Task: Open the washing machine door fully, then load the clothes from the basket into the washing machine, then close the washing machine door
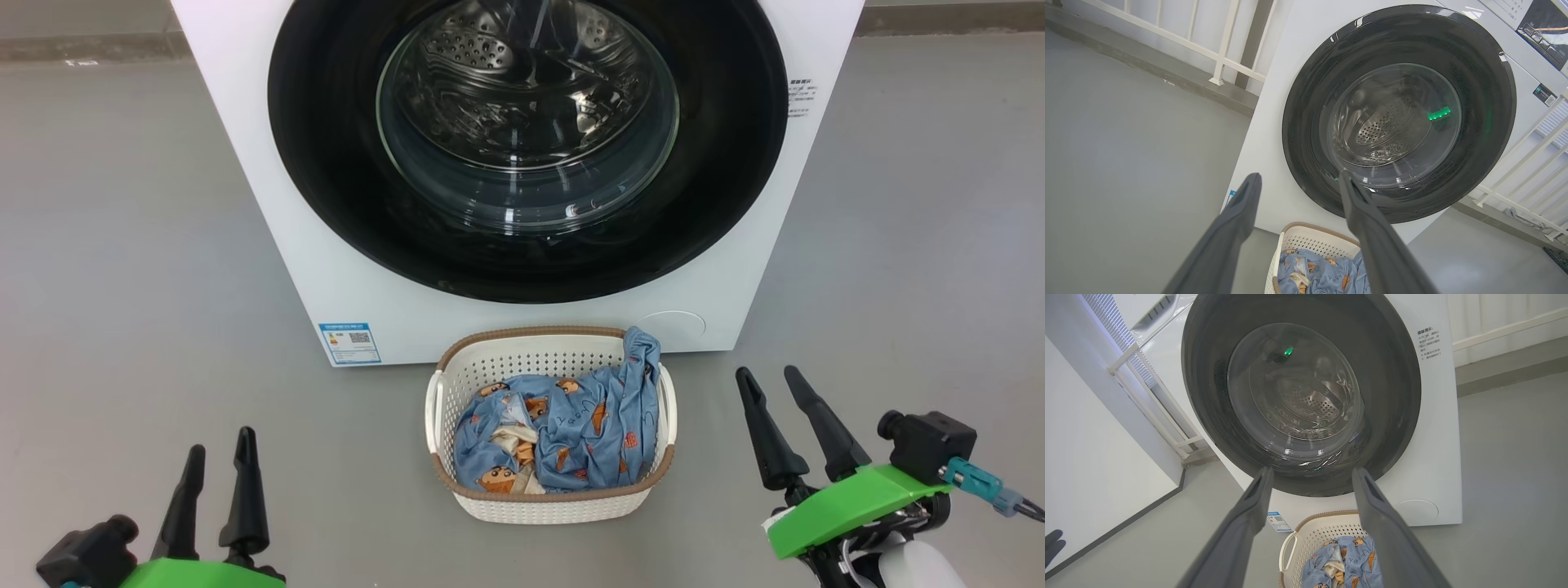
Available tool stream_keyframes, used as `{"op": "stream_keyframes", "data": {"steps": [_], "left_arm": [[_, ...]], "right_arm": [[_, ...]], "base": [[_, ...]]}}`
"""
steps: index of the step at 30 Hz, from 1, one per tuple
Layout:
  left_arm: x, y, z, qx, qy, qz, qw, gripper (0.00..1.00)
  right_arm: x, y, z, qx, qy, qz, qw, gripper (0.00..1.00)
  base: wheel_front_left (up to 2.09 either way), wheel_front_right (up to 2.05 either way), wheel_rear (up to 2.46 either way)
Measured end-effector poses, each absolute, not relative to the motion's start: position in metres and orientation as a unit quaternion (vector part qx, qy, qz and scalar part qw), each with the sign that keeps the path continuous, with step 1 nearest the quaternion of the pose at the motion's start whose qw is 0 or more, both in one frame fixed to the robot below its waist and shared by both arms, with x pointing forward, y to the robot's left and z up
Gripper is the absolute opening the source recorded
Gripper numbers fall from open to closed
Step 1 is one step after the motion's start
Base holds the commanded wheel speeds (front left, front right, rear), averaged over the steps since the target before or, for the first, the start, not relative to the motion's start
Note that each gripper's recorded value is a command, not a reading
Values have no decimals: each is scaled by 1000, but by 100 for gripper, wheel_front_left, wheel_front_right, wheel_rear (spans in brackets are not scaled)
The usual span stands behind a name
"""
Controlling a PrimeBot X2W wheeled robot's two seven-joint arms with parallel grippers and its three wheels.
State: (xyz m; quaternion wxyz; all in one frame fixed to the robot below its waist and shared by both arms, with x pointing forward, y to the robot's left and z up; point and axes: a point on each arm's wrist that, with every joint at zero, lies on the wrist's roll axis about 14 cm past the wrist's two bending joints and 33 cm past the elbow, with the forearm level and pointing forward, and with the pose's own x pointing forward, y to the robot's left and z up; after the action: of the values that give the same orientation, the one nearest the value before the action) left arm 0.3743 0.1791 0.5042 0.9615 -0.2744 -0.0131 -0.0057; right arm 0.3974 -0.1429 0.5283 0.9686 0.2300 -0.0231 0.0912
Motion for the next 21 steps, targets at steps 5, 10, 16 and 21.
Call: {"op": "stream_keyframes", "data": {"steps": [5,10,16,21], "left_arm": [[375,177,507,-248,-21,-11,968,100],[375,177,510,-224,-28,-17,974,100],[376,174,516,-197,-40,-27,979,100],[376,174,520,-171,-50,-31,983,100]], "right_arm": [[401,-137,537,200,-39,104,973,100],[401,-135,539,171,-48,111,978,100],[402,-132,544,136,-61,120,982,100],[402,-128,545,110,-68,129,983,100]], "base": [[0,0,0],[0,0,0],[0,0,0],[0,0,0]]}}
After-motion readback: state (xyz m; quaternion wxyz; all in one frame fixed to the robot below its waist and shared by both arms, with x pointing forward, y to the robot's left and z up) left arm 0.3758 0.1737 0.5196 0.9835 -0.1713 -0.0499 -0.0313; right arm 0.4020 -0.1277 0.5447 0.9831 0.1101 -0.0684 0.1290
